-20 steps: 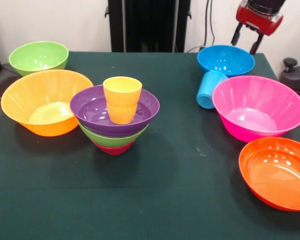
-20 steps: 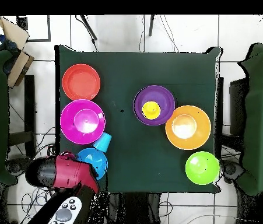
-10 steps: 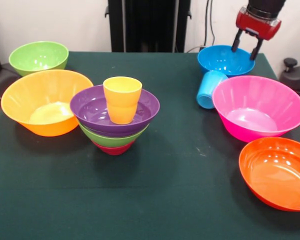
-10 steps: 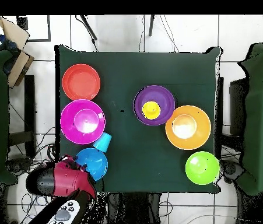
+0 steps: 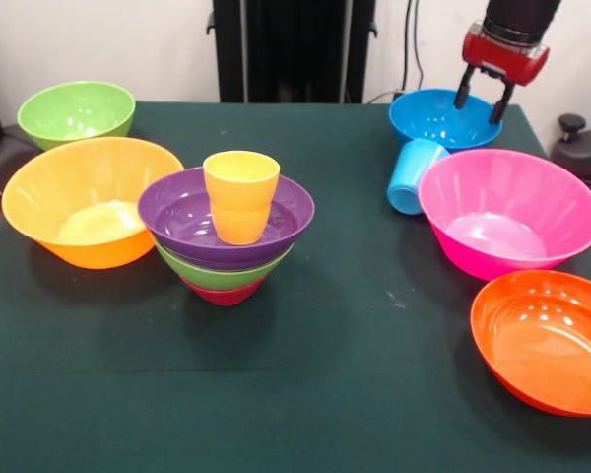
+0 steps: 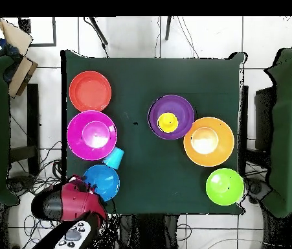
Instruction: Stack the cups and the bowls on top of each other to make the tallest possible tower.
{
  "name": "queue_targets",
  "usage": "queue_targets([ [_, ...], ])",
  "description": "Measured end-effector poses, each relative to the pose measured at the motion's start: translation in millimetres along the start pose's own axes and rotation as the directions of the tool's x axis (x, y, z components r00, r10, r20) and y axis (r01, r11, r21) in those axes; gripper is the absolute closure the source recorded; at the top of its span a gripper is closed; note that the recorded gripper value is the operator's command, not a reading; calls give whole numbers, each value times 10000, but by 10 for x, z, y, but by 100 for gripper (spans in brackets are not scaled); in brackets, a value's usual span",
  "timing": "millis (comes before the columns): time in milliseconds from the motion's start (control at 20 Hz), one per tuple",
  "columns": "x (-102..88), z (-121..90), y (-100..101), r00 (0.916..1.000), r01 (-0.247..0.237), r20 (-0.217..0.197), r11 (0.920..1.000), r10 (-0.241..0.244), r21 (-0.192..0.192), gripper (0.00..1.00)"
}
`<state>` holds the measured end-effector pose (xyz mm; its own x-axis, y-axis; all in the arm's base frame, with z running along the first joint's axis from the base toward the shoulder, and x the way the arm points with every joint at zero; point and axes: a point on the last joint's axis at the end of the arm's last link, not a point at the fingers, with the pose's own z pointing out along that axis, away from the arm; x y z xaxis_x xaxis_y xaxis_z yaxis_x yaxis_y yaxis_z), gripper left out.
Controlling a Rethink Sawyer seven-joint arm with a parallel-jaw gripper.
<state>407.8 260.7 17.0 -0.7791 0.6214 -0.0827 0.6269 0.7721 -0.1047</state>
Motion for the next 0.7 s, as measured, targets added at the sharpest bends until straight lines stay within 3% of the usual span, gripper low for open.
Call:
queue_targets([
  [700, -99, 110, 13, 9934, -696, -932, 9972, 666, -288, 0],
])
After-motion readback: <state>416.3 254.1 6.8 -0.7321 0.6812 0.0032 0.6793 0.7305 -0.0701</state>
